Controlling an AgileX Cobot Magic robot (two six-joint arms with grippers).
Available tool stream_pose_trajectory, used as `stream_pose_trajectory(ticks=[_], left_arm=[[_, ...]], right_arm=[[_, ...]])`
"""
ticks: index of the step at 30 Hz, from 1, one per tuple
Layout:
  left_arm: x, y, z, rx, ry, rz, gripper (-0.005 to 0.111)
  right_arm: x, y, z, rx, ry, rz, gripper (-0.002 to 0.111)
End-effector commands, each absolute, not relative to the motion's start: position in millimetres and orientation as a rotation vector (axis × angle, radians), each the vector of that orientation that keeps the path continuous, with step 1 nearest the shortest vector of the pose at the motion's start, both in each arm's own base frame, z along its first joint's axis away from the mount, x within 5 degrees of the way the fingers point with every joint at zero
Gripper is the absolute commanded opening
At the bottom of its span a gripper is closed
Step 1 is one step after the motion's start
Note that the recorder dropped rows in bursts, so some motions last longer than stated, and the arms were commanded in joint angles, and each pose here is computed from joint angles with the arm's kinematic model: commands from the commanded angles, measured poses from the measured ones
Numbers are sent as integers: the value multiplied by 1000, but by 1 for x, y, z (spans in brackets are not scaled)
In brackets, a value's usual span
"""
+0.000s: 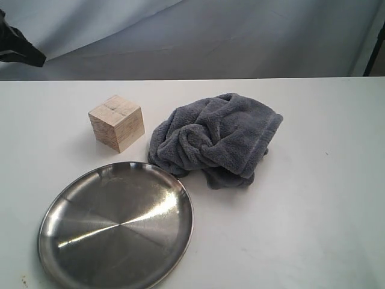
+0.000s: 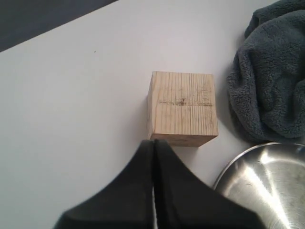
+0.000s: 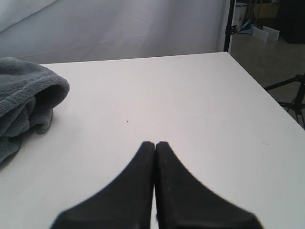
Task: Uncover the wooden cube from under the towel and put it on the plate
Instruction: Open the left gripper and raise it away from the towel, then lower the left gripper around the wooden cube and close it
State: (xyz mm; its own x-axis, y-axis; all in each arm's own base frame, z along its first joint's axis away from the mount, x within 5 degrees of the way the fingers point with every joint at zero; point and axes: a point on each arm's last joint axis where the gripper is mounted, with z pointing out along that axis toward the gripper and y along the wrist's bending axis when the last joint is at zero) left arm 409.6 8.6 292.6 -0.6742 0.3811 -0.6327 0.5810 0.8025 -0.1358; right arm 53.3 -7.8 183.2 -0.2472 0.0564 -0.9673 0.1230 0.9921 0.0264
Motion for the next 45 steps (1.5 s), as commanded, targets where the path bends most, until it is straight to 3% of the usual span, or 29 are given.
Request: stream_pose_trajectory(ticks=[1,4,9,14,25,27,29,31,35,45], left_arm=[[408,-19,295,823,2361,-409,0],[407,-47,291,967,2359,-295,0],[409,-89,289,962,2366,-43,0],[407,-123,279,921,2377,-49,0],[419,-126,231,941,2512,-63,2],[419,-126,222,955,2548,-70,8],[420,-126,215,979,2564,-52,22],[423,-124,209,997,2565,-22,45],[426,-125,207,979,2539,-15,103],[430,-127,208,995,2490,-1,104]], right_arm=[[53,-8,183,143,1817,-64,0],[53,-8,183,143,1817,-64,0],[53,-8,183,143,1817,-64,0],[53,-8,183,143,1817,-64,0],[53,-8,183,143,1817,-64,0],[53,-8,183,143,1817,-64,0],[53,-8,183,143,1817,-64,0],[53,-8,183,143,1817,-64,0],[53,-8,183,143,1817,-64,0],[53,-8,183,143,1817,-64,0]])
